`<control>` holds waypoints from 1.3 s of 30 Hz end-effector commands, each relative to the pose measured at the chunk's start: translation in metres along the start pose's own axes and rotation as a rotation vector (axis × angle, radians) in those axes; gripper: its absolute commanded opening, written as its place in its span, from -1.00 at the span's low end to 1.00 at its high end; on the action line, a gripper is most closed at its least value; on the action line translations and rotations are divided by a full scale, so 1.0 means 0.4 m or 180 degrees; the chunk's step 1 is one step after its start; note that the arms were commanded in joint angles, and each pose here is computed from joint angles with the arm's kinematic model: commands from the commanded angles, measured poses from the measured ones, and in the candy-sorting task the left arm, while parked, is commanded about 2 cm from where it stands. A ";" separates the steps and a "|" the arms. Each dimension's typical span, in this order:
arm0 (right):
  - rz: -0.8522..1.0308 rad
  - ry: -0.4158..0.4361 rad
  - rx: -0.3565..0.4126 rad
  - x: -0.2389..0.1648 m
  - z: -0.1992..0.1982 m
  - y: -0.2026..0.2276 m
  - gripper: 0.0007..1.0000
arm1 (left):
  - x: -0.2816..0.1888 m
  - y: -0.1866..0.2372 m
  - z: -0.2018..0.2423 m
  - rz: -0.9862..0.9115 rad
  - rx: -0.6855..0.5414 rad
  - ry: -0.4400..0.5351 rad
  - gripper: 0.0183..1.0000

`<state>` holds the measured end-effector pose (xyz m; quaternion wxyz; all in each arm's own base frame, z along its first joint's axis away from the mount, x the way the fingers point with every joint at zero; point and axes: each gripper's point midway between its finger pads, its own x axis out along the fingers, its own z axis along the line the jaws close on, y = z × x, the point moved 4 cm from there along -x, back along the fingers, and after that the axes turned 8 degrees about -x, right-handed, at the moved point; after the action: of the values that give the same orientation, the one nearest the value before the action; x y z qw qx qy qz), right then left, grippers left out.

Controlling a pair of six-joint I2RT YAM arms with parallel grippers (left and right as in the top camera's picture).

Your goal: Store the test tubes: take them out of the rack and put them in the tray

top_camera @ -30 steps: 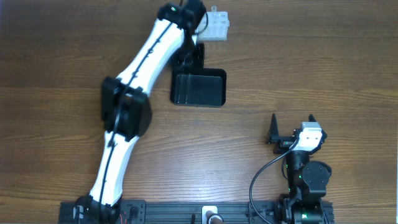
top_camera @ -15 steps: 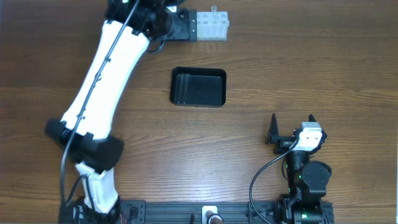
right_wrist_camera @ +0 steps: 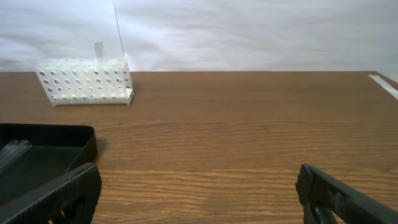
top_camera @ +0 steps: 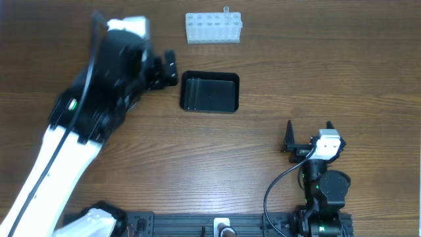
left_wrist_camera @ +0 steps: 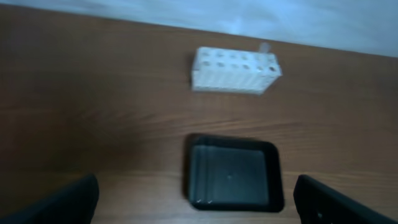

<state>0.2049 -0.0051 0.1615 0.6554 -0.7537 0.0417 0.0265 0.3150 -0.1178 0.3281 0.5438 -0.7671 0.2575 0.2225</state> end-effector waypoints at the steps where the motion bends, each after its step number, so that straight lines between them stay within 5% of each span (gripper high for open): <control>1: 0.0000 0.0006 0.0013 0.000 -0.001 0.004 0.99 | -0.044 0.019 0.124 -0.0556 -0.0228 -0.0086 0.99; 5: 0.0000 0.0006 0.0013 0.000 -0.001 0.004 0.98 | -0.063 0.046 0.214 -0.1032 -0.0440 -0.0058 1.00; 23: -0.0001 0.0005 0.0013 0.000 -0.001 0.004 0.98 | -0.124 0.225 0.391 -0.2800 -0.0221 0.0403 1.00; 31: 0.0000 0.0006 0.0013 0.000 -0.001 0.004 0.99 | -0.076 0.304 0.420 -0.2707 -0.0240 0.0373 1.00; 39: 0.0000 0.0006 0.0013 0.000 -0.001 0.004 0.98 | 0.000 0.385 0.468 -0.2048 -0.0332 0.0002 1.00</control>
<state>0.2049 -0.0051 0.1614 0.6552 -0.7538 0.0418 0.0267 0.2061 0.0141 0.1682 0.5317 -0.8463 -0.0099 0.0318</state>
